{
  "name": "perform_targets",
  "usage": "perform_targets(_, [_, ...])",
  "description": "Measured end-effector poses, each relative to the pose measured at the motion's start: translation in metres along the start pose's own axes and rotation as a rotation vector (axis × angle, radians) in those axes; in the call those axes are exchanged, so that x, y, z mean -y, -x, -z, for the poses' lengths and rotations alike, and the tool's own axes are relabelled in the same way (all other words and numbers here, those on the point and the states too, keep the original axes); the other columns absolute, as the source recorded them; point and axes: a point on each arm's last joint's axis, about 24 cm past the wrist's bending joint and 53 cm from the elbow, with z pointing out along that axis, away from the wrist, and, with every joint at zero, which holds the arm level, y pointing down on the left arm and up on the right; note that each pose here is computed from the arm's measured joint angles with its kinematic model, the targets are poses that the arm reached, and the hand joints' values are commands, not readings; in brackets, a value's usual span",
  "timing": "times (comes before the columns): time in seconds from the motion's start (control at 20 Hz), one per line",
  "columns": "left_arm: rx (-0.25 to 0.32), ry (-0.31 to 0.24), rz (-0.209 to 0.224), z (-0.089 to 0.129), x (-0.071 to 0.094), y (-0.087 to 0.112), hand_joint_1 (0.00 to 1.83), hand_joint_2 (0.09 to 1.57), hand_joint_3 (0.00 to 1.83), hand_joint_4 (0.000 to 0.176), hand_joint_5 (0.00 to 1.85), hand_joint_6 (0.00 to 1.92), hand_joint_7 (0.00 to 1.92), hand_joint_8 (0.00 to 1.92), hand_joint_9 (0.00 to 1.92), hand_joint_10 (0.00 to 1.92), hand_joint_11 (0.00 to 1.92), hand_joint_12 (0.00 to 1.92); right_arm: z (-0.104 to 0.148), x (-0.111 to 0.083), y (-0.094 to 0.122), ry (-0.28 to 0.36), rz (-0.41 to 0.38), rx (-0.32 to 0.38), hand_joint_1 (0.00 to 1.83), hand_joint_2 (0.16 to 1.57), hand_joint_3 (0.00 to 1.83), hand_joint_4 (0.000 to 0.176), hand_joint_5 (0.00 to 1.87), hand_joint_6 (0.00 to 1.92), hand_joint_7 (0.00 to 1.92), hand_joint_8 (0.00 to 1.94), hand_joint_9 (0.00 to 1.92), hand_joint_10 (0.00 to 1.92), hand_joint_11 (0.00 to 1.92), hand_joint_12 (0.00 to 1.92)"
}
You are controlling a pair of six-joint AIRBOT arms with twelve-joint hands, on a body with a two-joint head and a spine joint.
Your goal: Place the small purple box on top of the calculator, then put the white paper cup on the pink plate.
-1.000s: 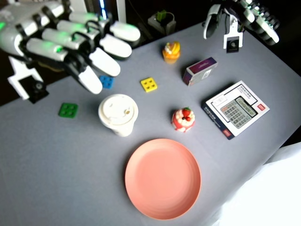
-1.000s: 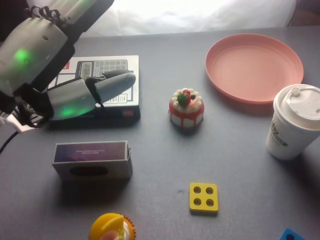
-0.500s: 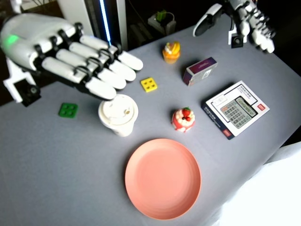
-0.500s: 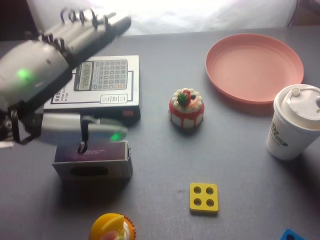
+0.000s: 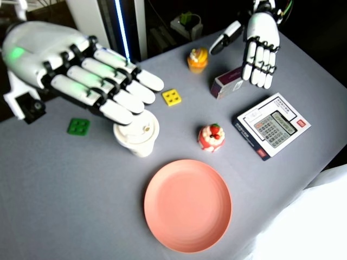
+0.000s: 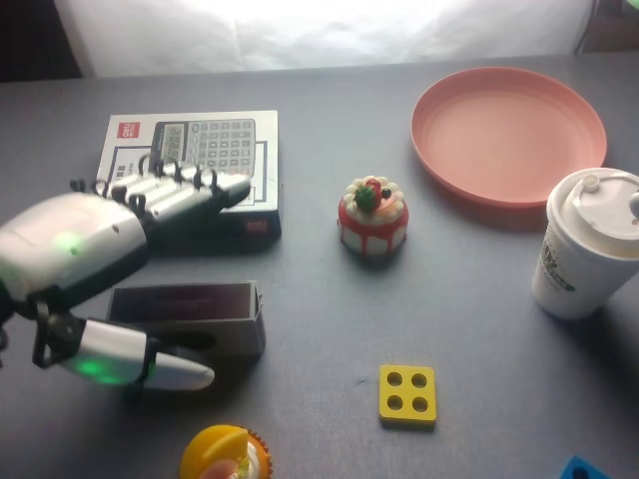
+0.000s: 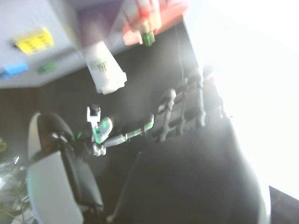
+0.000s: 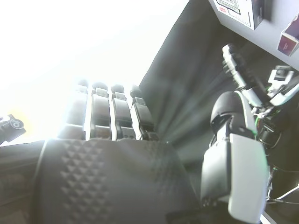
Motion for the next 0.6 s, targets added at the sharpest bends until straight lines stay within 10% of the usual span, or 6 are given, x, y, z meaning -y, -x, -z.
perform_targets(0.3, [-0.034, 0.057, 0.048, -0.004, -0.024, -0.021, 0.99, 1.09, 0.03, 0.000, 0.26, 0.03, 0.34, 0.02, 0.20, 0.05, 0.03, 0.01, 0.000, 0.002, -0.001, -0.007, -0.007, 0.001, 0.28, 1.16, 0.02, 0.017, 0.00, 0.00, 0.00, 0.00, 0.00, 0.00, 0.00, 0.00])
perform_targets(0.4, [-0.021, 0.071, 0.056, -0.005, -0.030, -0.018, 1.00, 1.21, 0.00, 0.000, 0.65, 0.08, 0.80, 0.11, 0.45, 0.78, 0.00, 1.49, 0.000, 0.000, -0.004, -0.004, -0.011, -0.003, 0.27, 1.19, 0.03, 0.014, 0.00, 0.00, 0.00, 0.00, 0.00, 0.00, 0.00, 0.00])
perform_targets(0.45, [-0.016, 0.076, 0.062, -0.006, -0.032, -0.018, 1.14, 1.22, 0.00, 0.000, 0.69, 1.06, 0.86, 1.02, 0.56, 1.08, 0.09, 1.77, 0.000, 0.000, -0.004, -0.004, -0.011, -0.003, 0.26, 1.20, 0.03, 0.008, 0.00, 0.00, 0.00, 0.00, 0.00, 0.00, 0.00, 0.00])
perform_targets(0.6, [-0.012, 0.081, 0.067, -0.007, -0.035, -0.018, 1.21, 1.24, 0.00, 0.000, 0.67, 1.23, 0.86, 1.44, 0.78, 1.58, 0.61, 1.92, 0.000, 0.001, -0.003, -0.008, -0.013, 0.000, 0.25, 1.20, 0.02, 0.014, 0.00, 0.00, 0.00, 0.00, 0.00, 0.00, 0.00, 0.00])
